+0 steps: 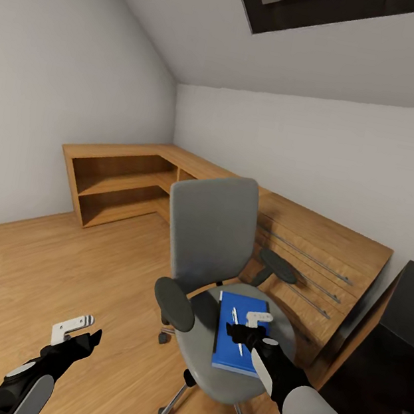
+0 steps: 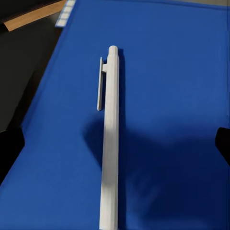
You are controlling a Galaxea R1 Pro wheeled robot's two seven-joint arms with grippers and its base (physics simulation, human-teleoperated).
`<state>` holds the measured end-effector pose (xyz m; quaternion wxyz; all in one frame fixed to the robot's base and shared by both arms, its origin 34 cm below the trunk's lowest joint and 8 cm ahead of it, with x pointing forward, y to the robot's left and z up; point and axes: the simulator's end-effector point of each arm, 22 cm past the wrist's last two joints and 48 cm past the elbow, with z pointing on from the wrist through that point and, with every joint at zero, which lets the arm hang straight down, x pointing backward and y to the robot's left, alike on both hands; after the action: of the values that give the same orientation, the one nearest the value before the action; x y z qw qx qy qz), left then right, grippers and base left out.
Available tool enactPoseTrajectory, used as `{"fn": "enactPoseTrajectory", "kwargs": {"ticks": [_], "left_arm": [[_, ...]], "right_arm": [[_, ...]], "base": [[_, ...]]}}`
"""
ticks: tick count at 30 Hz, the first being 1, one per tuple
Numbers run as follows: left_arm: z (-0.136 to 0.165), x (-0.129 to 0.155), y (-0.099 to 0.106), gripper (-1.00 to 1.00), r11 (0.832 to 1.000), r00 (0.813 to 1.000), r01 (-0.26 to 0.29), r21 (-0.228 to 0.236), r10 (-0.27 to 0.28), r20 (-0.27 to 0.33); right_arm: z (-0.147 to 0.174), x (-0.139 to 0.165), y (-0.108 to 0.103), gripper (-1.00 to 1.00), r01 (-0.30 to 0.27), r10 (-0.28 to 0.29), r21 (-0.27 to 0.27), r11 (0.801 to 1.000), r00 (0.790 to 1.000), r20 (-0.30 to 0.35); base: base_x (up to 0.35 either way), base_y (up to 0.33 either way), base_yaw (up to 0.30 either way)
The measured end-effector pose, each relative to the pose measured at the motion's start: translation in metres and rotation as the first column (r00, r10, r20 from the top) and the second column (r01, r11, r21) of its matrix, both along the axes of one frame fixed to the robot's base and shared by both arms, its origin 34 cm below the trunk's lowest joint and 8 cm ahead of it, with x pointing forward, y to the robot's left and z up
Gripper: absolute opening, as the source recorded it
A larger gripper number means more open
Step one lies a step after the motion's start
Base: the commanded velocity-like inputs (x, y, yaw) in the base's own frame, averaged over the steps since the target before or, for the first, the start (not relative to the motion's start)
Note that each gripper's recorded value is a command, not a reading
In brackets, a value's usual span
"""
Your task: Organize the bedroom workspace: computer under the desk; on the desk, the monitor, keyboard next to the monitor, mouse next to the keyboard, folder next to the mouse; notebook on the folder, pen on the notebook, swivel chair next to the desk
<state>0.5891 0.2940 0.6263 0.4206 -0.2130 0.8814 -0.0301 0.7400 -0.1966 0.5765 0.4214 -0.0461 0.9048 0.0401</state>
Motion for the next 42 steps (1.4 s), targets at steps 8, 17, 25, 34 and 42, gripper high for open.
{"fn": "enactPoseTrajectory", "kwargs": {"ticks": [8, 17, 25, 34, 42], "left_arm": [[0.000, 0.000, 0.000, 1.00, 1.000, 1.000, 0.000, 0.000, 0.000, 0.000], [0.000, 0.000, 0.000, 1.00, 1.000, 1.000, 0.000, 0.000, 0.000, 0.000], [-0.010, -0.002, 0.000, 1.00, 1.000, 1.000, 0.000, 0.000, 0.000, 0.000], [-0.020, -0.003, 0.000, 1.00, 1.000, 1.000, -0.001, 0.000, 0.001, 0.000], [-0.020, -0.003, 0.000, 1.00, 1.000, 1.000, 0.000, 0.000, 0.000, 0.000]], "right_arm": [[-0.003, -0.001, -0.012, 1.00, 0.050, -0.050, -0.043, 0.998, 0.999, -0.009], [-0.003, -0.001, -0.013, 1.00, 0.054, -0.054, -0.046, 0.997, 0.998, -0.010], [-0.013, -0.003, -0.013, 1.00, 0.054, -0.055, -0.047, 0.997, 0.998, -0.010], [-0.023, -0.004, -0.014, 1.00, 0.055, -0.056, -0.047, 0.997, 0.998, -0.010], [-0.023, -0.004, -0.014, 1.00, 0.055, -0.056, -0.048, 0.997, 0.998, -0.010]], "base": [[0.000, 0.000, 0.000], [0.000, 0.000, 0.000], [0.000, 0.000, 0.000], [0.000, 0.000, 0.000], [0.000, 0.000, 0.000]]}}
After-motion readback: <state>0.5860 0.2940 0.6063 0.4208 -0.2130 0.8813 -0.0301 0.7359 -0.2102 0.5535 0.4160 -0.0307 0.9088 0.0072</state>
